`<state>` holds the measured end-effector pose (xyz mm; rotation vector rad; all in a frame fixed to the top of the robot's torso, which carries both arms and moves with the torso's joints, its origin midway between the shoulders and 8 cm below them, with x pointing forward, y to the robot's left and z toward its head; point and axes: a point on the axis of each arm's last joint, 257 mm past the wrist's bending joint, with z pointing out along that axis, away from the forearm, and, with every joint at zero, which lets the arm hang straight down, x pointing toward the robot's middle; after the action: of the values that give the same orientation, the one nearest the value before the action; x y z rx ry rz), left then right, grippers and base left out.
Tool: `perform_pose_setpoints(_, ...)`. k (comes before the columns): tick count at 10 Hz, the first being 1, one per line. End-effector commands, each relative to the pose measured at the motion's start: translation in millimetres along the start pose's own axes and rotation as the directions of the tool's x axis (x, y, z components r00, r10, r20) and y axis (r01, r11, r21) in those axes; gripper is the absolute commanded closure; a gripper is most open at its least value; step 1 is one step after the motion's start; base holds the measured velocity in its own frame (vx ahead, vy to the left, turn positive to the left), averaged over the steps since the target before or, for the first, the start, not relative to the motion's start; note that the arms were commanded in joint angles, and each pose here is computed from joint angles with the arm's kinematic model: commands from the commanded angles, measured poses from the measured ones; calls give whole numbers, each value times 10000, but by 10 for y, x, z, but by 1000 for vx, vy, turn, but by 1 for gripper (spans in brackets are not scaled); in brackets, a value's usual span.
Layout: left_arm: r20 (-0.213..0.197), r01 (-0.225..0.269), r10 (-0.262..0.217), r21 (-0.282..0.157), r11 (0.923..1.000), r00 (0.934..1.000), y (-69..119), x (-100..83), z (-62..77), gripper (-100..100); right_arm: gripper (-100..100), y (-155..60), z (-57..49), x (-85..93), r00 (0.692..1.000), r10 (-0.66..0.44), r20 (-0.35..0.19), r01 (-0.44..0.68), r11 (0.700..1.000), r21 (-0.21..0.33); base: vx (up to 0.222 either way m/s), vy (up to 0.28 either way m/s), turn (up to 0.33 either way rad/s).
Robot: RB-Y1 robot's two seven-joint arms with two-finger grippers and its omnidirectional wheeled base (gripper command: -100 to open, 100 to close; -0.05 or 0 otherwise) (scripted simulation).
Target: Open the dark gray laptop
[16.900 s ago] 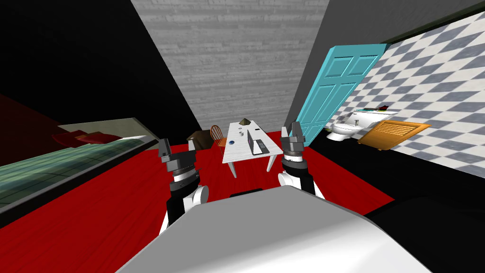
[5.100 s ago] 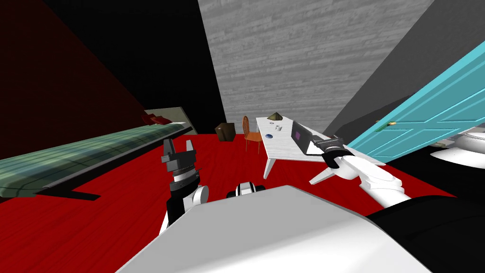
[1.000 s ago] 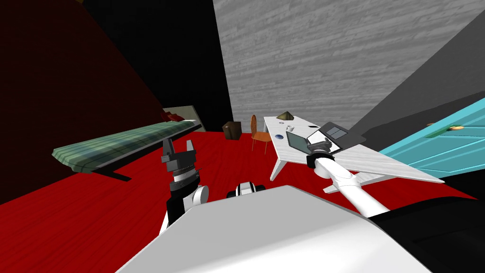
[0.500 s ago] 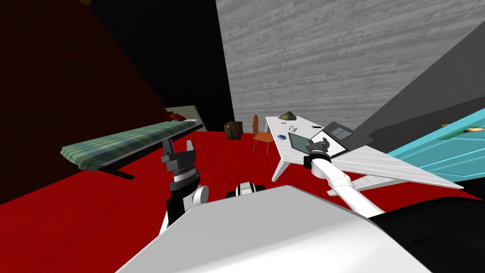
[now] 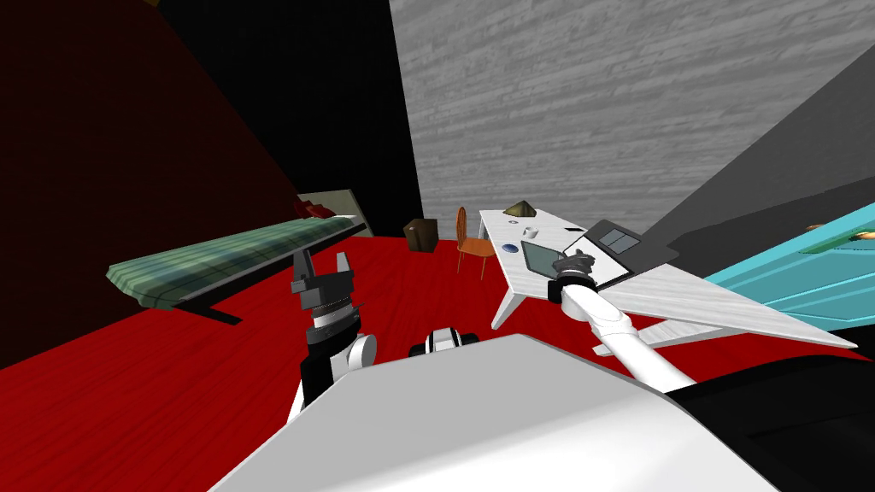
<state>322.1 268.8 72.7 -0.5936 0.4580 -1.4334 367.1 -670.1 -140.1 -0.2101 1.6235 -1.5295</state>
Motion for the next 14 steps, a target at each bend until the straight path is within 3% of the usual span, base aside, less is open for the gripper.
perform_pose_setpoints(1,0,1,-1,0,10000,10000,0,0,0,0,100,-96,169,20,9986,517,-84,-518,9986,-78,-42,11,-39)
perform_pose_setpoints(2,0,1,-1,1,10000,10000,0,0,0,0,100,-75,168,41,9974,702,-170,-705,9974,-152,-46,10,-7)
perform_pose_setpoints(3,0,1,-1,1,10000,10000,0,0,0,0,100,-128,251,47,9950,980,-210,-984,9950,-181,-48,12,-14)
perform_pose_setpoints(4,0,1,-1,0,10000,10000,0,0,0,0,100,-118,251,55,9940,1065,-250,-1070,9940,-213,-36,10,-12)
perform_pose_setpoints(5,0,1,-1,0,10000,10000,0,0,0,0,100,-176,333,58,9905,1346,-283,-1353,9905,-232,-33,12,-17)
perform_pose_setpoints(6,0,1,-1,0,10000,10000,0,0,0,0,100,-165,333,66,9891,1435,-324,-1443,9892,-263,-26,6,-12)
perform_pose_setpoints(9,0,1,-1,0,10000,10000,0,0,0,0,100,-279,493,71,9761,2130,-426,-2144,9762,-317,-23,3,-19)
perform_pose_setpoints(10,0,0,0,0,10000,10000,0,0,0,0,100,-272,492,77,9746,2194,-455,-2210,9747,-337,-5,-6,-17)
perform_pose_setpoints(12,0,0,0,0,10000,10000,0,0,0,0,100,-418,648,57,9595,2777,-468,-2793,9597,-320,-8,-10,-29)
perform_pose_setpoints(13,0,0,0,0,10000,10000,0,0,0,0,100,-395,646,72,9532,2973,-556,-2996,9533,-379,-6,-8,-22)
perform_pose_setpoints(14,0,0,0,0,10000,10000,0,0,0,0,100,-475,723,57,9437,3263,-545,-3284,9438,-359,-5,-6,-17)
